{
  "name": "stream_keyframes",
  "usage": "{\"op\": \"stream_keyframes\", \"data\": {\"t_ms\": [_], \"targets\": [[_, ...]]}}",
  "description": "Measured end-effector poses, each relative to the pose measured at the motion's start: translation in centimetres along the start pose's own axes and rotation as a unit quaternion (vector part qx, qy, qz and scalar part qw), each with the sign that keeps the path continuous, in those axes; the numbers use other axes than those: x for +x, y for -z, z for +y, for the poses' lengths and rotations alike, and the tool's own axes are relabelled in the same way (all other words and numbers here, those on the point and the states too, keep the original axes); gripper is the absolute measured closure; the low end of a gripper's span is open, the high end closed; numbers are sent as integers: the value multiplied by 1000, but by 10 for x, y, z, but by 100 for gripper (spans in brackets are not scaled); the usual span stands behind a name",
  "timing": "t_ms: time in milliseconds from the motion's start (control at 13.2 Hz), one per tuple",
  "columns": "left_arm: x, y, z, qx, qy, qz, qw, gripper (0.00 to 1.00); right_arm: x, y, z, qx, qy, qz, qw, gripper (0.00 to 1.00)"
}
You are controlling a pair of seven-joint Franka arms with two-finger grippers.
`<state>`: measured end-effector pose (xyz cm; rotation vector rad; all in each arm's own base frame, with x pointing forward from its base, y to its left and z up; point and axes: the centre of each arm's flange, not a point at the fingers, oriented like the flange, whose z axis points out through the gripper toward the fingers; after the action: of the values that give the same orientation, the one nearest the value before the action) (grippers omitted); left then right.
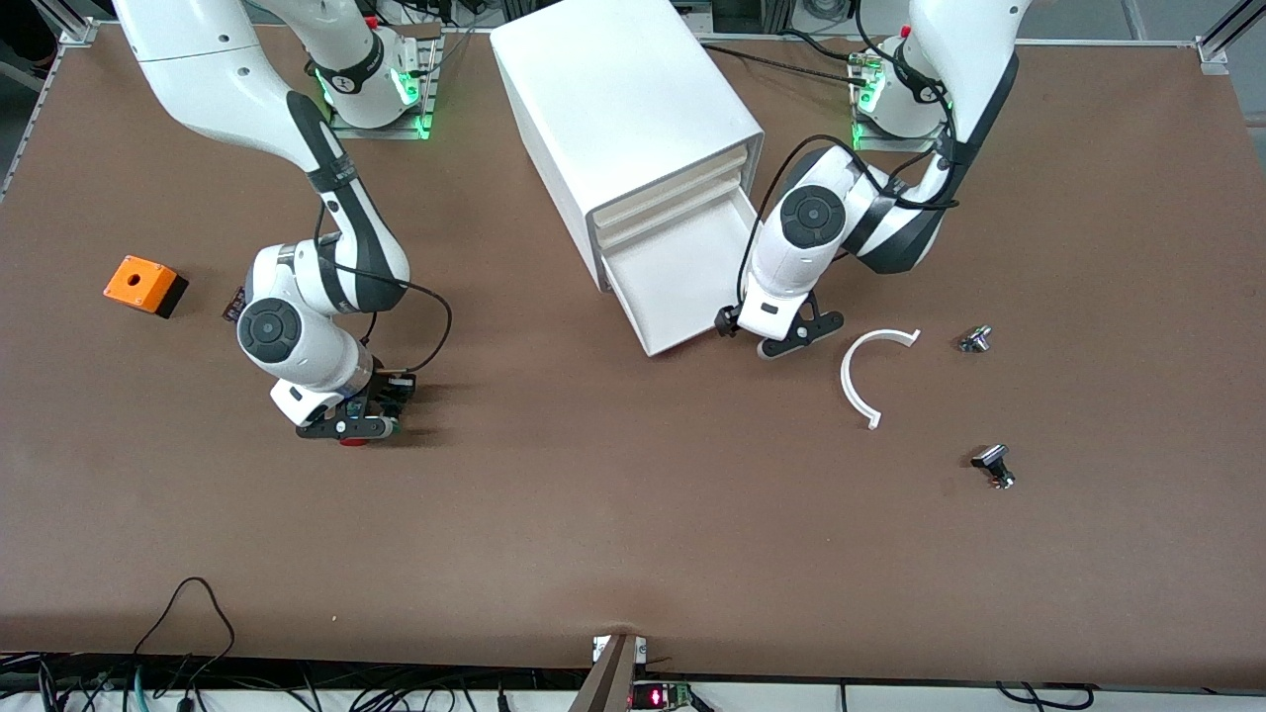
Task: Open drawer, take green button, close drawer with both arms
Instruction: 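Set the green button beside the red button while the left gripper reaches the drawer, then push the drawer shut with the left gripper while the right gripper withdraws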
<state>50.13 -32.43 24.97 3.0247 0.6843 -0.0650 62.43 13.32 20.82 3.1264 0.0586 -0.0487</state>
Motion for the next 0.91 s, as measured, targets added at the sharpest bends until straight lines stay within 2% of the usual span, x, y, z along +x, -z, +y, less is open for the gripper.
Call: {"op": "stream_keyframes", "data": {"t_ms": [76, 303, 529, 756, 908], "targets": [[-1, -4, -1, -7, 1, 3, 1000, 9, 0, 0, 0, 0, 0, 1, 1000, 59], [-11, -13, -1, -8, 8, 2, 1000, 7, 3, 8, 0, 2, 0, 10, 1000, 29], [-30, -19, 5, -3, 3, -2, 1000, 6, 12, 42, 6, 7, -7, 34, 999, 1], [-48, -23, 9, 0, -6, -11, 1000, 6, 16, 105, 21, 13, -13, 71, 997, 1], [-61, -25, 12, 6, -17, -19, 1000, 6, 12, 146, 29, 14, -3, 84, 996, 1]]}}
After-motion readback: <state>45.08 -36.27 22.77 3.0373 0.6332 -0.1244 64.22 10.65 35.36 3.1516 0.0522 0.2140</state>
